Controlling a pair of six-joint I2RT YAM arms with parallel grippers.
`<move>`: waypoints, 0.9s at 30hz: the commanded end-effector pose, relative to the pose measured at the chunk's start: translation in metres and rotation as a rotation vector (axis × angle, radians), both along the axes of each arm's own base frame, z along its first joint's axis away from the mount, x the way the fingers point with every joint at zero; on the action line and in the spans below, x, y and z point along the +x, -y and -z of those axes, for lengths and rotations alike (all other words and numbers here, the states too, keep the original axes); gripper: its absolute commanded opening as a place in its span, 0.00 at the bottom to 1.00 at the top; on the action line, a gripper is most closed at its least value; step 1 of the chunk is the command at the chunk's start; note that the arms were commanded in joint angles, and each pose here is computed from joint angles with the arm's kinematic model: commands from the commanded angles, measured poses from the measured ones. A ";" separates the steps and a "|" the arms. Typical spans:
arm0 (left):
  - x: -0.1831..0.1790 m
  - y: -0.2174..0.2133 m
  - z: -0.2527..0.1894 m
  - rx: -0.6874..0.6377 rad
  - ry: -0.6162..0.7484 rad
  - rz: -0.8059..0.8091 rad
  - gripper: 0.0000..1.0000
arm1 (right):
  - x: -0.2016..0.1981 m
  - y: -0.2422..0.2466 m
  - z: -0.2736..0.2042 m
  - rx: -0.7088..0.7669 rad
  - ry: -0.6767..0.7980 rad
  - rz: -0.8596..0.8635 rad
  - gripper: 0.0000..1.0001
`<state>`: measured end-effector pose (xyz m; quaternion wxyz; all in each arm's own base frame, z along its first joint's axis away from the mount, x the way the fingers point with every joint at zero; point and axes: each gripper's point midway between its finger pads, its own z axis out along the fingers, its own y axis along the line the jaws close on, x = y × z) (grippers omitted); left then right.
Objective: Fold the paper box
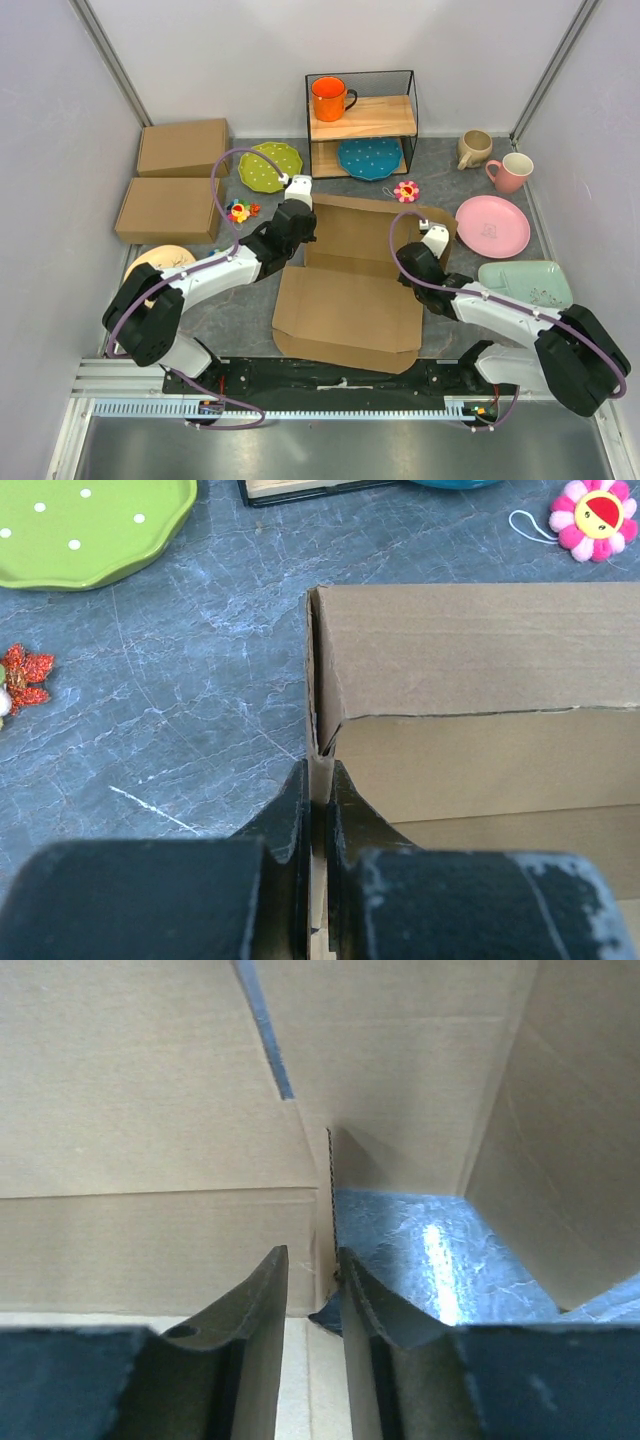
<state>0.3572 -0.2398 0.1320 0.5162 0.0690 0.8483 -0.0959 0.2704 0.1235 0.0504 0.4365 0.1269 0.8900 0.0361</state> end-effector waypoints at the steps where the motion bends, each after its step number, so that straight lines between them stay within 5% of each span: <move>1: -0.055 -0.024 0.080 0.142 -0.290 0.043 0.02 | 0.010 -0.023 -0.012 0.035 0.048 -0.080 0.30; 10: -0.056 -0.021 0.081 0.122 -0.298 0.040 0.02 | -0.001 -0.051 0.005 -0.293 -0.018 -0.250 0.34; 14: -0.057 -0.024 0.083 0.126 -0.301 0.032 0.02 | -0.003 -0.052 -0.001 -0.323 0.000 -0.241 0.38; 19: -0.057 -0.024 0.078 0.119 -0.293 0.030 0.02 | 0.004 -0.044 -0.080 -0.233 0.166 -0.177 0.71; 27: -0.056 -0.023 0.076 0.095 -0.291 0.020 0.02 | 0.016 0.010 -0.189 -0.211 0.355 0.001 0.82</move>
